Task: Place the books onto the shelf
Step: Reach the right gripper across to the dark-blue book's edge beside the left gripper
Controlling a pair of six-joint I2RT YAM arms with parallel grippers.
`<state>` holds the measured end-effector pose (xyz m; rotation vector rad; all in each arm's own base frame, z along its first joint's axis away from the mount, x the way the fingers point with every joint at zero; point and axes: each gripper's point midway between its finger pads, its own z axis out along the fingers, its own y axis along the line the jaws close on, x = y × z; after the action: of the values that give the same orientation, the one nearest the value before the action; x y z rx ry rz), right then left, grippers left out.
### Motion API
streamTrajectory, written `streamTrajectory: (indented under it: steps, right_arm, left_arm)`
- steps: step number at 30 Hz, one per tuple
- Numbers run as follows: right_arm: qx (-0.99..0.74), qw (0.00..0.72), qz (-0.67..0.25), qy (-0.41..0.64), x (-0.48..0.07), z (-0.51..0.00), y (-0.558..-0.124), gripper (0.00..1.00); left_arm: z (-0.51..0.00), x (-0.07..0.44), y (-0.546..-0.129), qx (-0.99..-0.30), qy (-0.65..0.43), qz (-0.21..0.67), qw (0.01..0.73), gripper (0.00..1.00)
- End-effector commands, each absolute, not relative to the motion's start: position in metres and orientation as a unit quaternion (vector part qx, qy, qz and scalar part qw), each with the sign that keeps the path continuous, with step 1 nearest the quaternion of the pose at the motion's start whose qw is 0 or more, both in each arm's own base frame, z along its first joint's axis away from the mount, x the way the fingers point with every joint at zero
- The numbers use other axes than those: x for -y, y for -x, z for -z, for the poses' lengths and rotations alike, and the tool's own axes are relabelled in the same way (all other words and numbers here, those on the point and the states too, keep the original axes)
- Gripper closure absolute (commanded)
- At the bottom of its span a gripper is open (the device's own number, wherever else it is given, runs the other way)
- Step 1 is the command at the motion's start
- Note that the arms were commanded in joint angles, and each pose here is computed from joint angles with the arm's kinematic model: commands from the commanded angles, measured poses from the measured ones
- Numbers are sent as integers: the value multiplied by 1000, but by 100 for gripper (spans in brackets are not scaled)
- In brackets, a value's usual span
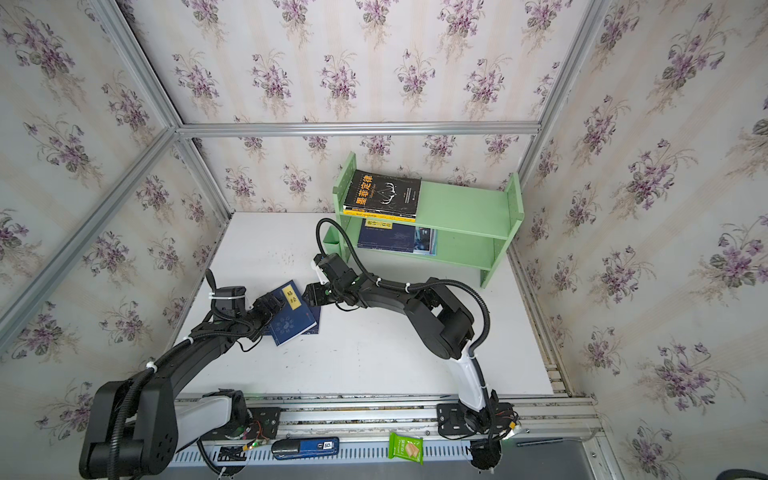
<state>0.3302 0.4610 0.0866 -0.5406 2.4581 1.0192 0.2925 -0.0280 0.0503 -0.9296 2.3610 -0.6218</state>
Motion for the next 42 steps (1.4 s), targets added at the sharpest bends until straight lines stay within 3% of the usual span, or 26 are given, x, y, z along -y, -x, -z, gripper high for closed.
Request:
streamTrajectory:
  steps: [1, 15, 23, 32, 37, 42]
  right_arm:
    - [-884, 214, -367, 198, -474, -82, -334, 45]
    - [-919, 153, -308, 192, -483, -12, -327, 64]
    - [-925, 121, -306, 193, -482, 8, -316, 69]
    - [-925, 122, -300, 197, -478, 8, -314, 70]
    - [-924, 122, -303, 197, -478, 5, -314, 70]
    - [-920, 133, -310, 200, -479, -9, -316, 70]
  left_arm:
    - [-48, 31, -291, -873, 339, 238, 257, 1]
    - [-50, 47, -294, -866, 311, 293, 260, 1]
    - [-85, 82, -309, -813, 239, 441, 296, 4]
    - [-97, 73, -308, -810, 245, 428, 318, 32]
    - [-87, 68, -303, -819, 257, 411, 305, 59]
    - [-80, 67, -299, -826, 267, 401, 292, 77]
